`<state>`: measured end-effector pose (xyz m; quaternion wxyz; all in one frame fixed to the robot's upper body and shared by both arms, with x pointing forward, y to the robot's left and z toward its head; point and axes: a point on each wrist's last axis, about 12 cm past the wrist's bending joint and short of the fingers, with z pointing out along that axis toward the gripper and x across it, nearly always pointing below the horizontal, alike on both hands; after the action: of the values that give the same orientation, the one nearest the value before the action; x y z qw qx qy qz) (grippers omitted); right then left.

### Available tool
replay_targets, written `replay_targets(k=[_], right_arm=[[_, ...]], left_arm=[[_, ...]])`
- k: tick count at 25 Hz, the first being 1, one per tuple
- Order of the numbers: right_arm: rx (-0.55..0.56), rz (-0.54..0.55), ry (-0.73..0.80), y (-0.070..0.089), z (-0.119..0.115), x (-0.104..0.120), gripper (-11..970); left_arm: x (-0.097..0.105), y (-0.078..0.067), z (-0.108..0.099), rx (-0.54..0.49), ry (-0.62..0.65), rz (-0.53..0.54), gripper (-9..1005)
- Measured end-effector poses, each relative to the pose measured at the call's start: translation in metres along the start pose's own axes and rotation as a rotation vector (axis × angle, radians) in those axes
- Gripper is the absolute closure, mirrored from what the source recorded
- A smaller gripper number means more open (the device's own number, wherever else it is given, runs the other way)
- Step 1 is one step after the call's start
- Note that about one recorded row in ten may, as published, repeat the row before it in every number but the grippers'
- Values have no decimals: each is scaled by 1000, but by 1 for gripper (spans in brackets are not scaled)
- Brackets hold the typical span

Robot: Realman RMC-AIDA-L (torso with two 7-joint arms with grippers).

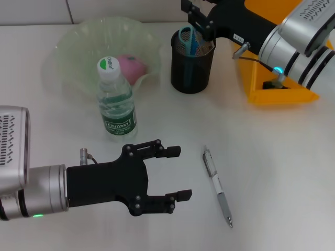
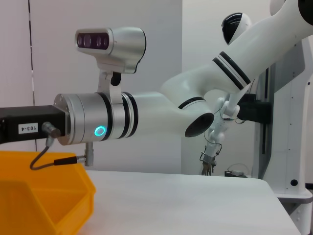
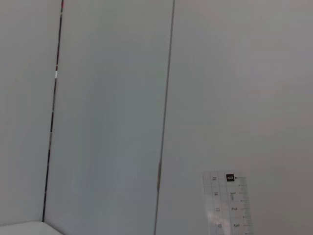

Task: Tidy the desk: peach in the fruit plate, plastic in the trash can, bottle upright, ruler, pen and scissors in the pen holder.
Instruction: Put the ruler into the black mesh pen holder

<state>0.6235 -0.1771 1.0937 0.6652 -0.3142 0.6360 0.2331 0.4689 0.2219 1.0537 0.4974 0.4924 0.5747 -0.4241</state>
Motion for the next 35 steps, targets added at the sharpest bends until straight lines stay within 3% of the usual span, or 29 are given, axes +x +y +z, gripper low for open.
replay_targets(k=[32, 35], right_arm=[[7, 2, 48, 1, -4, 9, 560], [7, 4, 45, 1, -6, 9, 481]], left_arm=[[-1, 1, 2, 3, -3, 4, 199], [-1, 1, 2, 3, -3, 9, 199]])
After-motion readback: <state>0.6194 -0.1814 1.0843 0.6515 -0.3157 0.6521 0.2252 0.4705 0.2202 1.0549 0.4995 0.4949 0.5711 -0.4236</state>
